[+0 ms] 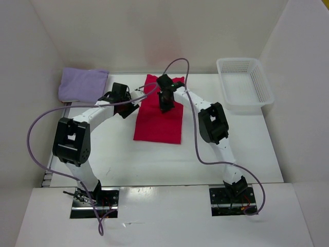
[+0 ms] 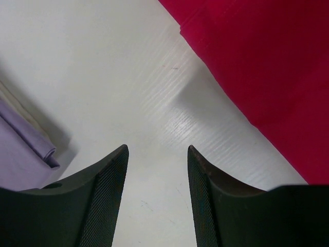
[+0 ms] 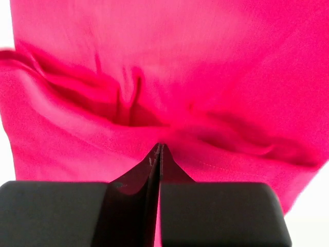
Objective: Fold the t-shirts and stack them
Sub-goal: Grab one side of the 2/3 rectangular tshirt with both arms
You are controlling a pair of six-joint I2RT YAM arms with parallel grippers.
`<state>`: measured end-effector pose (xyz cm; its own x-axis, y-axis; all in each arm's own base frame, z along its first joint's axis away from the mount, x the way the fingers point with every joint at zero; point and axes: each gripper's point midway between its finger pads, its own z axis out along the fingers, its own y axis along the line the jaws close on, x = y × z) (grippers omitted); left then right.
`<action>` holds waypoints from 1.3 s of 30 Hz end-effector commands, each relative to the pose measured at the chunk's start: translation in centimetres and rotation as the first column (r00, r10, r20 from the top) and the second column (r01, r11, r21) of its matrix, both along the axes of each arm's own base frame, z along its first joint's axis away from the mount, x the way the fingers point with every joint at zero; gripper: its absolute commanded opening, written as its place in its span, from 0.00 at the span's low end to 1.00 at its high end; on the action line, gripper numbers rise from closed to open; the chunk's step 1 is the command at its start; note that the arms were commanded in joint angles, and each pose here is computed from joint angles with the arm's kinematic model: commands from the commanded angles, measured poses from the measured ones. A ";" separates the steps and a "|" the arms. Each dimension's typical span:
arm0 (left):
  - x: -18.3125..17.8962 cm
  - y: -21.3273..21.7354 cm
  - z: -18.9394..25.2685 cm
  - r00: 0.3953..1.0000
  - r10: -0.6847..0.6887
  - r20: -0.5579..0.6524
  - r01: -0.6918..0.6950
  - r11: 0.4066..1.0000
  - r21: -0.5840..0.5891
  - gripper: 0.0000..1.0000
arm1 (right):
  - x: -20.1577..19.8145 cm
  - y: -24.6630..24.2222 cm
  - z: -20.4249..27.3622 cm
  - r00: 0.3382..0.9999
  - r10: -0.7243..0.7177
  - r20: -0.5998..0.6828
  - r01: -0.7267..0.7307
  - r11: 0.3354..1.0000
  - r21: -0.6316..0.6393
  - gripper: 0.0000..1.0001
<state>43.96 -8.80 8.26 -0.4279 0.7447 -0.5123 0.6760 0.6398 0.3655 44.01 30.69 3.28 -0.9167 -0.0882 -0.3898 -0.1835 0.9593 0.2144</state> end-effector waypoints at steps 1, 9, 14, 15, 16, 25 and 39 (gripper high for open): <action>-0.2 -0.4 3.0 0.999 -0.016 0.042 0.017 0.999 -0.028 0.57 | 4.3 -2.6 3.3 0.989 -0.040 0.143 0.057 0.992 -0.116 0.02; -6.4 -2.1 1.9 0.906 -0.399 -0.139 0.407 0.913 0.031 0.67 | 6.7 -4.6 10.2 0.971 -0.099 0.216 0.122 0.988 -0.094 0.17; -12.4 -4.0 -1.6 0.694 -0.663 -0.282 0.706 0.704 0.083 0.88 | 1.4 -6.0 14.0 0.975 -0.093 0.200 0.100 0.995 -0.025 0.43; -13.1 -4.2 -2.2 0.670 -0.680 -0.299 0.727 0.682 0.081 0.92 | 1.3 -5.6 14.7 0.966 -0.090 0.241 0.087 0.996 0.024 0.50; -14.2 -4.1 -2.9 0.641 -0.699 -0.318 0.752 0.654 0.078 0.92 | -1.4 -6.7 11.2 0.984 -0.086 0.156 0.088 0.996 -0.003 0.58; -14.5 -5.9 -4.9 0.613 -0.742 -0.271 0.789 0.589 0.173 0.93 | -11.1 -7.7 4.8 0.986 -0.155 -0.068 0.164 0.974 0.154 0.63; -11.8 -6.6 -5.8 0.683 -0.708 -0.180 0.725 0.627 0.283 0.61 | -14.2 -6.5 -0.4 0.962 -0.166 -0.218 0.208 0.961 0.183 0.71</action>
